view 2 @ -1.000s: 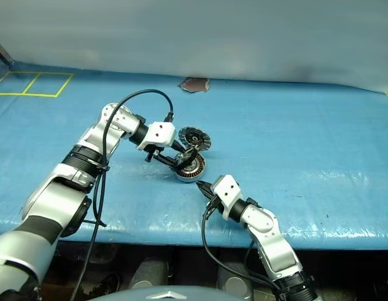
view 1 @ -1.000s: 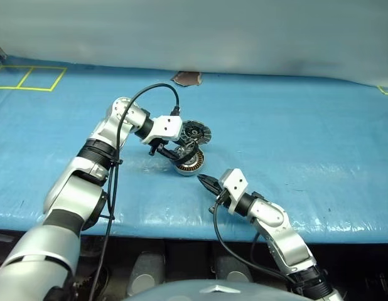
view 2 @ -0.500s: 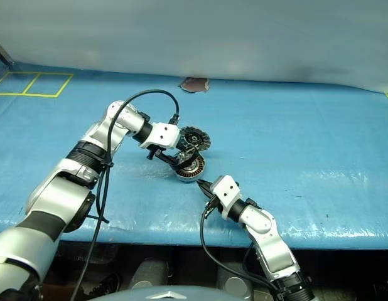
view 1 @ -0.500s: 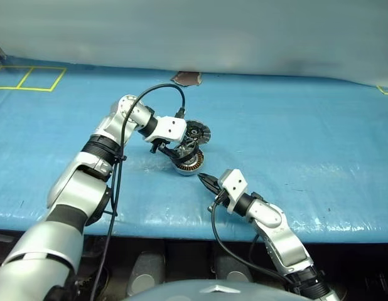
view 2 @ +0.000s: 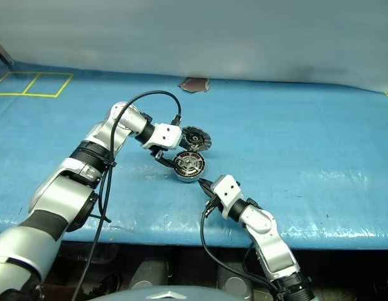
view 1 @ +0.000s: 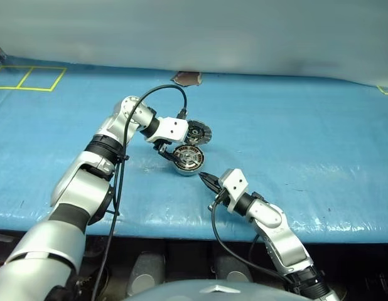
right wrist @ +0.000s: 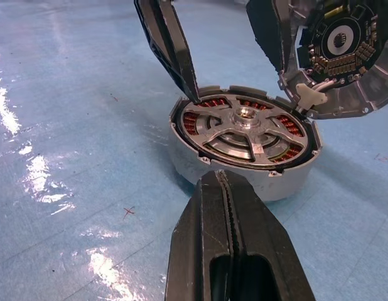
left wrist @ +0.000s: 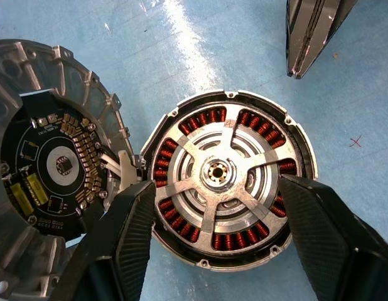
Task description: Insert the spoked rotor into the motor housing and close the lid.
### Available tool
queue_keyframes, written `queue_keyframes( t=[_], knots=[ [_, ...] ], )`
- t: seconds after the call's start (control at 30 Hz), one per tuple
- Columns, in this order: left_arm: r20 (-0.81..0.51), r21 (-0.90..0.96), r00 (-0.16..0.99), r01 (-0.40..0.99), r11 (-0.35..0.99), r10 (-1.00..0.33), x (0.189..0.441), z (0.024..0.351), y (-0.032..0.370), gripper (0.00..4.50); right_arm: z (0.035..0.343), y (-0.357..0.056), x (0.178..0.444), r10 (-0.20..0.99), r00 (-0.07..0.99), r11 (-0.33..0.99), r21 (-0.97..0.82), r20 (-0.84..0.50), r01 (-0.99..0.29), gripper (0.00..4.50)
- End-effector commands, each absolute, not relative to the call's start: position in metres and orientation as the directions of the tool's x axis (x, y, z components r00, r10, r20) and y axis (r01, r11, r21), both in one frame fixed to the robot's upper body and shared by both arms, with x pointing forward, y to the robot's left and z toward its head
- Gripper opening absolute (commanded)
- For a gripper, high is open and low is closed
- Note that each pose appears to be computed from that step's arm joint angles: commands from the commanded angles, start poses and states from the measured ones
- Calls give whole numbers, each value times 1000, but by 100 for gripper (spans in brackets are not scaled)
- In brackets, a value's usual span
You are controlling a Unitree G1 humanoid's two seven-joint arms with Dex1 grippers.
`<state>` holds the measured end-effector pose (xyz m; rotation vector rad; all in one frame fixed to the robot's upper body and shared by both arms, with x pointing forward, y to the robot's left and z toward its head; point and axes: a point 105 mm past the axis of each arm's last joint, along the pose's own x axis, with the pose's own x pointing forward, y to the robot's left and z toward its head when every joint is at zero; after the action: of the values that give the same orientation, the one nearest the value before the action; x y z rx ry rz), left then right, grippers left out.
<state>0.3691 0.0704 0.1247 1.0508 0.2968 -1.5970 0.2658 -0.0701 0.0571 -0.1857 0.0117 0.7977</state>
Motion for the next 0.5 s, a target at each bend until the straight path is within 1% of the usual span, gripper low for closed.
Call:
queue_keyframes(
  t=[0.03,0.2,0.27,0.37,0.5],
  knots=[
    [-701,378,61,876,-298,-710,371,145,69,339,66,-74,269,693,720,704,-182,-38,-687,0],
    [-645,352,29,899,-262,-764,363,154,77,339,74,-78,277,665,746,731,-184,-20,-657,0],
    [-651,342,33,904,-254,-758,359,149,86,339,78,-78,283,651,759,746,-180,-5,-641,0],
    [-651,326,46,918,-224,-758,352,140,100,339,79,-76,292,637,771,755,-187,-22,-629,0],
    [-606,318,82,937,-147,-791,345,135,107,339,82,-67,305,635,771,749,-210,-41,-628,0]
  ],
)
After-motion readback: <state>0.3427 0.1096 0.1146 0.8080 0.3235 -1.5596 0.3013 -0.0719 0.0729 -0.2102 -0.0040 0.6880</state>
